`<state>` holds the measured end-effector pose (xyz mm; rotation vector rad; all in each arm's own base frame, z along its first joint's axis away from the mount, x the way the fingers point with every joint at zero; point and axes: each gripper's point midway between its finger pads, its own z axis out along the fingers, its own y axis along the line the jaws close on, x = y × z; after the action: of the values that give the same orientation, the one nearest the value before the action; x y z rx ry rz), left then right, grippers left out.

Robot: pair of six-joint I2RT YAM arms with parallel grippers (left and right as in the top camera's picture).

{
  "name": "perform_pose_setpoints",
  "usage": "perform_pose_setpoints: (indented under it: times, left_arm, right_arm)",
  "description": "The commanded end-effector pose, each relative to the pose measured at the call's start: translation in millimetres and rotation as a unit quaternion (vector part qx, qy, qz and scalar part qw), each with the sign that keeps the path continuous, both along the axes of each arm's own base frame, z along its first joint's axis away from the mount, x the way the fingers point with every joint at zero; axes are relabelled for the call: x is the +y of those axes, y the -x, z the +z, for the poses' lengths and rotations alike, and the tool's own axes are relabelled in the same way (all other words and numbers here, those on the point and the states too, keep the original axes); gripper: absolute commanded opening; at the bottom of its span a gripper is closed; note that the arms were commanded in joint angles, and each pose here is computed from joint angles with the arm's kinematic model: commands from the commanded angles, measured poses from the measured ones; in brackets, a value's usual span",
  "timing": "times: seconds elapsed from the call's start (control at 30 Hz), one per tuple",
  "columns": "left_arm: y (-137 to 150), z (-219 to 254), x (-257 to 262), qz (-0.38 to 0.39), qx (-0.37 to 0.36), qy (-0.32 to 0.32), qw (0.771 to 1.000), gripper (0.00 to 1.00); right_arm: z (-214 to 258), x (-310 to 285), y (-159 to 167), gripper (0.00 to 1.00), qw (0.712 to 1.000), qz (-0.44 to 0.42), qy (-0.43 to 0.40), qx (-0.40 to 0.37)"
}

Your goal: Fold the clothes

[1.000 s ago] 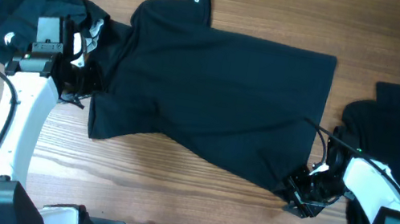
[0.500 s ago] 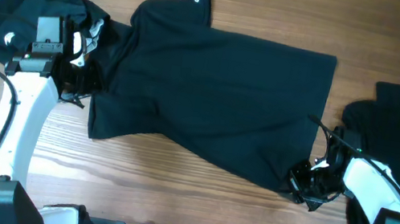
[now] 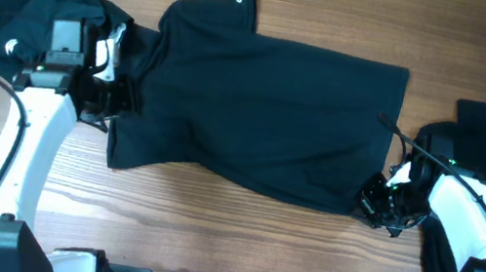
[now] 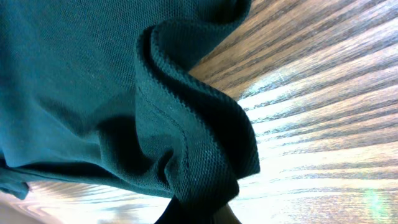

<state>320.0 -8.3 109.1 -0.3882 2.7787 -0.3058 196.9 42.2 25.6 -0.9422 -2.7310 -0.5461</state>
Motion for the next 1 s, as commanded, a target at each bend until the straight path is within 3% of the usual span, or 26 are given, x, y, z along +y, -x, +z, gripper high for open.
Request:
perform_pose_setpoints:
  times: [0.0,0.13,0.23,0.4,0.5,0.57,0.73,0.87,0.97]
  left_arm:
    - [-2,-18,-22,-0.069,0.013,-0.004,0.998,0.58]
    - [-6,-53,8,-0.032,0.06,-0.095,0.993,0.56]
    - [-3,-66,23,-0.008,0.084,-0.114,0.99,0.56]
    - [-13,-73,42,0.035,0.075,-0.1,0.991,0.56]
    - [-17,-78,29,0.02,0.073,-0.057,0.995,0.55]
    - [-16,-84,16,-0.004,0.079,-0.026,0.997,0.52]
    - [-9,-108,15,-0.008,0.116,-0.02,0.993,0.41]
    - [-9,-111,15,-0.009,0.118,-0.019,0.993,0.4]
    - [-9,-110,15,-0.009,0.117,-0.02,0.993,0.28]
  right_arm:
    - [4,3,-4,0.04,1.0,0.015,-0.011,-0.011]
    - [4,4,-4,0.04,1.0,0.015,-0.012,-0.012]
    - [4,4,-4,0.04,1.0,0.015,-0.012,-0.012]
    - [4,4,-4,0.04,1.0,0.016,-0.012,-0.014]
    - [4,4,-5,0.04,1.0,0.016,-0.012,-0.014]
    - [4,4,-5,0.04,1.0,0.016,-0.012,-0.014]
    - [4,3,-5,0.04,1.0,0.016,-0.012,-0.015]
    - [4,3,-5,0.04,1.0,0.016,-0.012,-0.015]
    - [4,3,-6,0.04,1.0,0.016,-0.012,-0.016]
